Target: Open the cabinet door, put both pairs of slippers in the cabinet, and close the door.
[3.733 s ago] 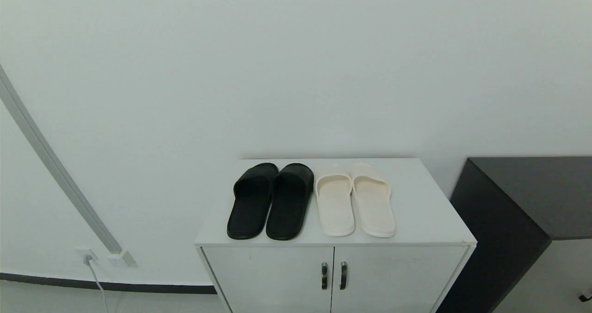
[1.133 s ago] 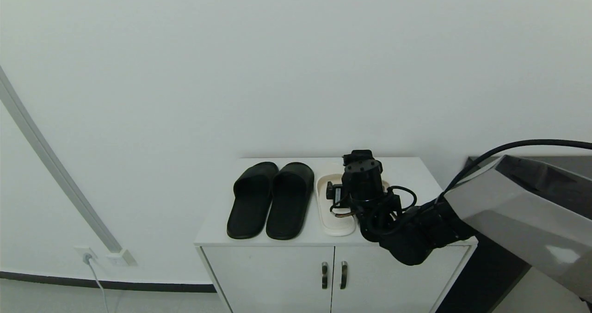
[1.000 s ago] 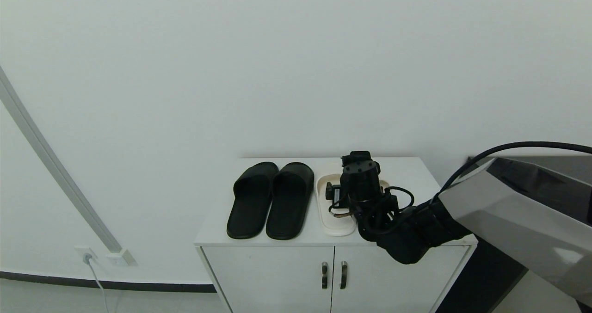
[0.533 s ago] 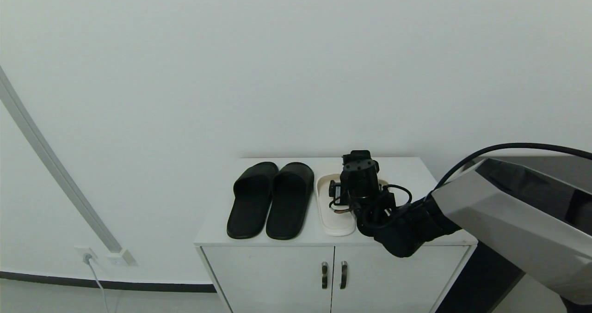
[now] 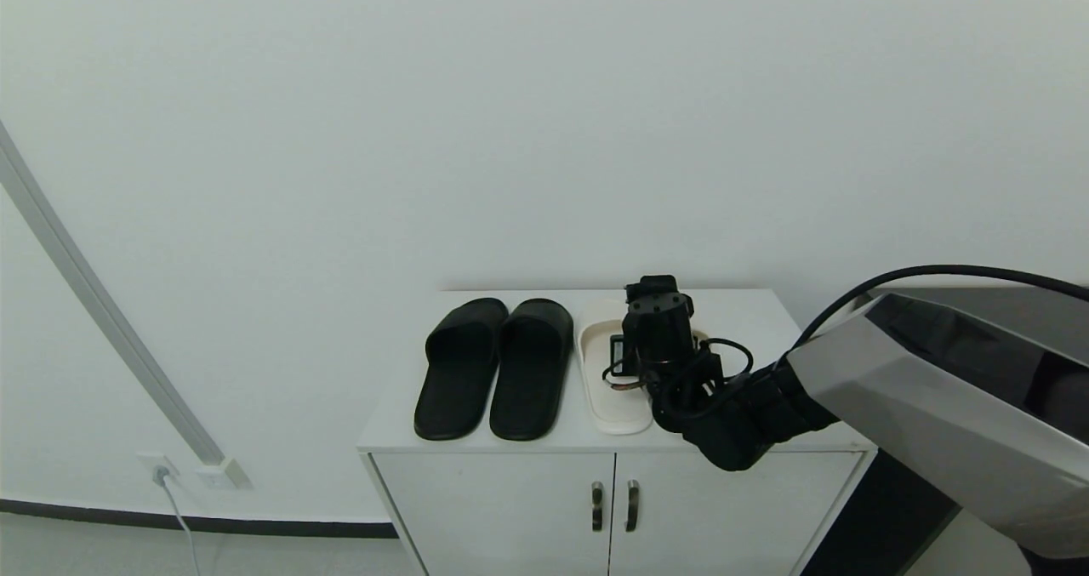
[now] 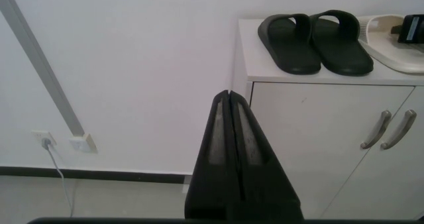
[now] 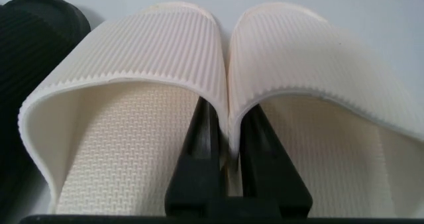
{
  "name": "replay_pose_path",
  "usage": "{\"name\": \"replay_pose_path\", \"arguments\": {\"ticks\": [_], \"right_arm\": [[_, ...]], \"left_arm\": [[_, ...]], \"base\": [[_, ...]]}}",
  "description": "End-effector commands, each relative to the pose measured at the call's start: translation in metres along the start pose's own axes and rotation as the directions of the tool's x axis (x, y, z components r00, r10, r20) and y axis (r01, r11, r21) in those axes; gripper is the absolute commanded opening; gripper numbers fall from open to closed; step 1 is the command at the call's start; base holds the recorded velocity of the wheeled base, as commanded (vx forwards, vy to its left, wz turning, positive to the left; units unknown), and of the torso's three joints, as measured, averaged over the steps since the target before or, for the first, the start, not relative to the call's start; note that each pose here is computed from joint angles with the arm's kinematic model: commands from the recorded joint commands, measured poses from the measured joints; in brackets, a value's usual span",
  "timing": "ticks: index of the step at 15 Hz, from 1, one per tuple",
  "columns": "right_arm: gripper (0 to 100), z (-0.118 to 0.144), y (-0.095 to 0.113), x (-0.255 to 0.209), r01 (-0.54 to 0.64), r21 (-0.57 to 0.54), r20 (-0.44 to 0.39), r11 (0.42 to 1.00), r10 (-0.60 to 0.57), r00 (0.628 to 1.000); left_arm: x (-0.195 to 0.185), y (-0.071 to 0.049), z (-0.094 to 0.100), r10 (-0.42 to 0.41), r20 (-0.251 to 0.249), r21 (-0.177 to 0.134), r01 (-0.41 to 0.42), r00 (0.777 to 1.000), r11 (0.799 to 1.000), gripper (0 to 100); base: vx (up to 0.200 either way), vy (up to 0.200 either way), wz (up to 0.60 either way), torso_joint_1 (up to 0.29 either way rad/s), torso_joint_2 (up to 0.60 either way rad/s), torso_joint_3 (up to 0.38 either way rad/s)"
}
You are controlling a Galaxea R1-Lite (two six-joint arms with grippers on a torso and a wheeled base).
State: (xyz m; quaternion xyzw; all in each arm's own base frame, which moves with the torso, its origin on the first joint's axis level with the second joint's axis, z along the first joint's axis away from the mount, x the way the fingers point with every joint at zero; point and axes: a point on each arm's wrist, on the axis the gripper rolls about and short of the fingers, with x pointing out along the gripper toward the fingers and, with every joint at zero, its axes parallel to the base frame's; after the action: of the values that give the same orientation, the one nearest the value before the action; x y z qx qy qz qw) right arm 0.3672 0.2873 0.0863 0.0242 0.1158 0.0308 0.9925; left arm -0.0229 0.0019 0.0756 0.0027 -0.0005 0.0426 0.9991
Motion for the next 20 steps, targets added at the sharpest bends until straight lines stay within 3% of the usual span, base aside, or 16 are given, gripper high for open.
{"name": "replay_pose_path", "arguments": {"ticks": [1,5,9,10,15,16,20], "right_arm": [[0,0.010,-0.001,-0.005,-0.004,0.010,0.016,1.000,0.004,1.000],[0,0.050,-0.017,-0.057,-0.048,0.015,0.066,0.999,0.047,0.997],[0,0.055,-0.047,-0.124,-0.244,-0.067,0.054,0.968,0.248,0.967],[0,0.050,-0.066,-0.151,-0.353,-0.105,0.028,0.930,0.358,0.933],[0,0.034,-0.103,-0.202,-0.623,-0.108,-0.077,0.774,0.619,0.782],[0,0.032,-0.104,-0.205,-0.642,-0.110,-0.086,0.759,0.636,0.767],[0,0.029,-0.103,-0.204,-0.647,-0.109,-0.101,0.755,0.639,0.763]], "left_arm": [[0.000,0.000,0.000,0.001,0.000,-0.001,-0.001,1.000,1.000,0],[0.000,0.000,0.000,0.001,0.000,0.001,-0.001,1.000,1.000,0],[0.000,0.000,0.000,0.001,0.000,-0.001,-0.001,1.000,1.000,0],[0.000,0.000,0.000,0.001,0.000,0.001,-0.001,1.000,1.000,0],[0.000,0.000,0.000,-0.001,0.000,0.001,0.001,1.000,1.000,0],[0.000,0.000,0.000,0.001,0.000,-0.001,-0.001,1.000,1.000,0],[0.000,0.000,0.000,0.001,0.000,-0.001,-0.001,1.000,1.000,0]], "base": [[0.000,0.000,0.00,0.000,0.00,0.000],[0.000,0.000,0.00,0.000,0.00,0.000],[0.000,0.000,0.00,0.000,0.00,0.000],[0.000,0.000,0.00,0.000,0.00,0.000],[0.000,0.000,0.00,0.000,0.00,0.000],[0.000,0.000,0.00,0.000,0.00,0.000],[0.000,0.000,0.00,0.000,0.00,0.000]]}}
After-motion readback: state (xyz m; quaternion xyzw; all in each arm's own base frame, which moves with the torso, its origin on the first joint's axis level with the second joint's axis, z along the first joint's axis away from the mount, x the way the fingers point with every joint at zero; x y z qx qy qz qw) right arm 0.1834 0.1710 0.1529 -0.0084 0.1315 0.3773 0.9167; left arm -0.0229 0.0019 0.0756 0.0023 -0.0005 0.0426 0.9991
